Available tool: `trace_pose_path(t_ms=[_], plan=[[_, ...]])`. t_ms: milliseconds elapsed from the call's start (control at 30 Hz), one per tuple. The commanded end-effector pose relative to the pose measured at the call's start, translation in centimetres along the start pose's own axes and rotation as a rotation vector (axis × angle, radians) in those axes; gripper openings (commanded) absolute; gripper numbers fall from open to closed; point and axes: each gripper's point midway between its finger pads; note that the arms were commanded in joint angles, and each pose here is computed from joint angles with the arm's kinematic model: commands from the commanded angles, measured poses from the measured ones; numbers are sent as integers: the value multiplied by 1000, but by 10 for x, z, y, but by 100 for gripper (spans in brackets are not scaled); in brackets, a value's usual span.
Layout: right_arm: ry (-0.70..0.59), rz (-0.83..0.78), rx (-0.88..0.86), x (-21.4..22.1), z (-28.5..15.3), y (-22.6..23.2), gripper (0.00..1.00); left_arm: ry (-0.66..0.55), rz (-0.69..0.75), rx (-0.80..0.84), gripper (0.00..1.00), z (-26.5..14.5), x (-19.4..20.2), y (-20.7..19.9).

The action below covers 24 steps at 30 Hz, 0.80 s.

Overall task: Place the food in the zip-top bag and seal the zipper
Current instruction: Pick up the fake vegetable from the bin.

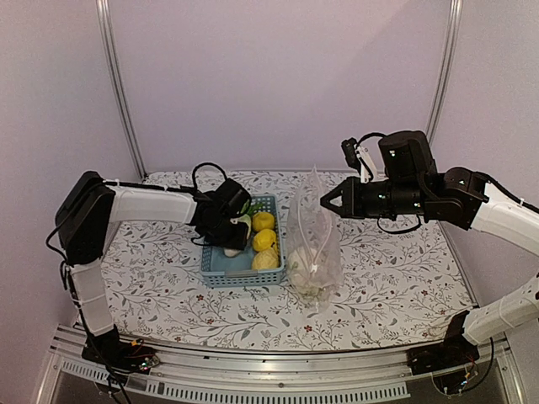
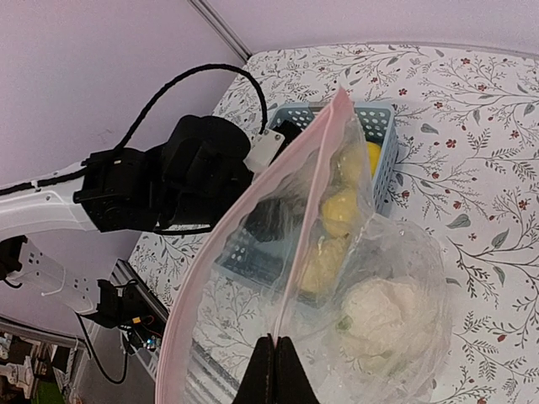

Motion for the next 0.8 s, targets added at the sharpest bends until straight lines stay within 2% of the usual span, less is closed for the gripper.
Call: trace_pose_path(t_ms=[0,300,600,767], plan=[[-33,-15,15,-9,-5,3,0,-150,-20,43,43,-50,-30,1],[-33,-16,9,-10,-6,4,0,-364,-15,213,42,-157,-42,-15],[-30,-18,1,-10,-5,7,0,-624,124,542,42,-293,-59,-89],[-29,-16,1,-10,-3,7,0,-716,141,774,43,-342,-65,-130]])
Point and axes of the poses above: each gripper's point midway between its finger pads, its own z axis out along the fingers, its own y axis along the line the jaws close on, x = y × z, and after that the axes turned 8 degrees about z, right-handed
